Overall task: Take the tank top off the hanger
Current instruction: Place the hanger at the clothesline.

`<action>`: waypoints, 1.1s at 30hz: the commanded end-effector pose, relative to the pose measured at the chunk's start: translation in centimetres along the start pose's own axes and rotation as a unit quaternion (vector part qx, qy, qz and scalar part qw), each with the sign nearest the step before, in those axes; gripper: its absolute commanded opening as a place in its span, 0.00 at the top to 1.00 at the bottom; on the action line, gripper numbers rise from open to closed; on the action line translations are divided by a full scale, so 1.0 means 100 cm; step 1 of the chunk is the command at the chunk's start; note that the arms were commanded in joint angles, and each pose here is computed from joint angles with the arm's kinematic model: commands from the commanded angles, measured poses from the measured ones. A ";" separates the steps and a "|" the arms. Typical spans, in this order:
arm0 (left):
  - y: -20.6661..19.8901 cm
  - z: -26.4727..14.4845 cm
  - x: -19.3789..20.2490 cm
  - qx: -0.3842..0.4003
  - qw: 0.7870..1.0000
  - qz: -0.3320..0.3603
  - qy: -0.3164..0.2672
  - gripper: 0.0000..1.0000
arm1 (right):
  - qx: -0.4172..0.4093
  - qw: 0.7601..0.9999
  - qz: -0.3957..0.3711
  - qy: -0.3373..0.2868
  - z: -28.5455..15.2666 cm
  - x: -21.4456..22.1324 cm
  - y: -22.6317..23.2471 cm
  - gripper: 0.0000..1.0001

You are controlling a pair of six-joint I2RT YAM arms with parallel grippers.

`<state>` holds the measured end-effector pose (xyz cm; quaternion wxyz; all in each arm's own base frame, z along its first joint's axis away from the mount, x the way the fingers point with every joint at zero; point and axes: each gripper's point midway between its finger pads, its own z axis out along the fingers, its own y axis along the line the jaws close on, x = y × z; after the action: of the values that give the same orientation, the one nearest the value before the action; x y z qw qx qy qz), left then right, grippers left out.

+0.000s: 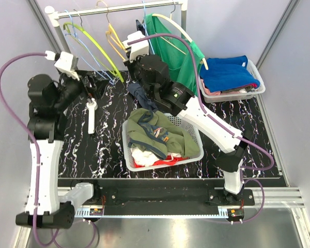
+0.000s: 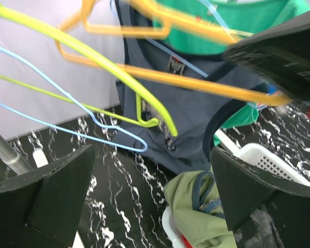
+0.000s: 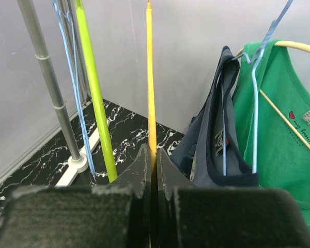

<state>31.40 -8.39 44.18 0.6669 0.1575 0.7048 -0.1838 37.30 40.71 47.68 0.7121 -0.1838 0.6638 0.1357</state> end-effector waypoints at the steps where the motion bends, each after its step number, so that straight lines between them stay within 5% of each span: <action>1: -0.003 -0.003 -0.006 0.003 1.000 -0.001 -0.028 0.01 | 0.019 0.999 0.024 -0.042 0.000 -0.024 -0.008 1.00; 25: -0.009 -0.021 -0.001 -0.004 0.999 -0.030 -0.020 0.01 | -0.089 0.994 0.053 0.033 0.010 0.040 0.058 1.00; 33: -0.013 -0.021 0.006 0.007 0.999 -0.039 -0.013 0.01 | -0.110 0.993 0.044 0.017 0.013 0.027 0.079 1.00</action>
<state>29.41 -8.29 41.98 0.6488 0.1267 0.7206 -0.2092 36.46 47.02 43.43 0.6720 -0.2138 0.6748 0.2175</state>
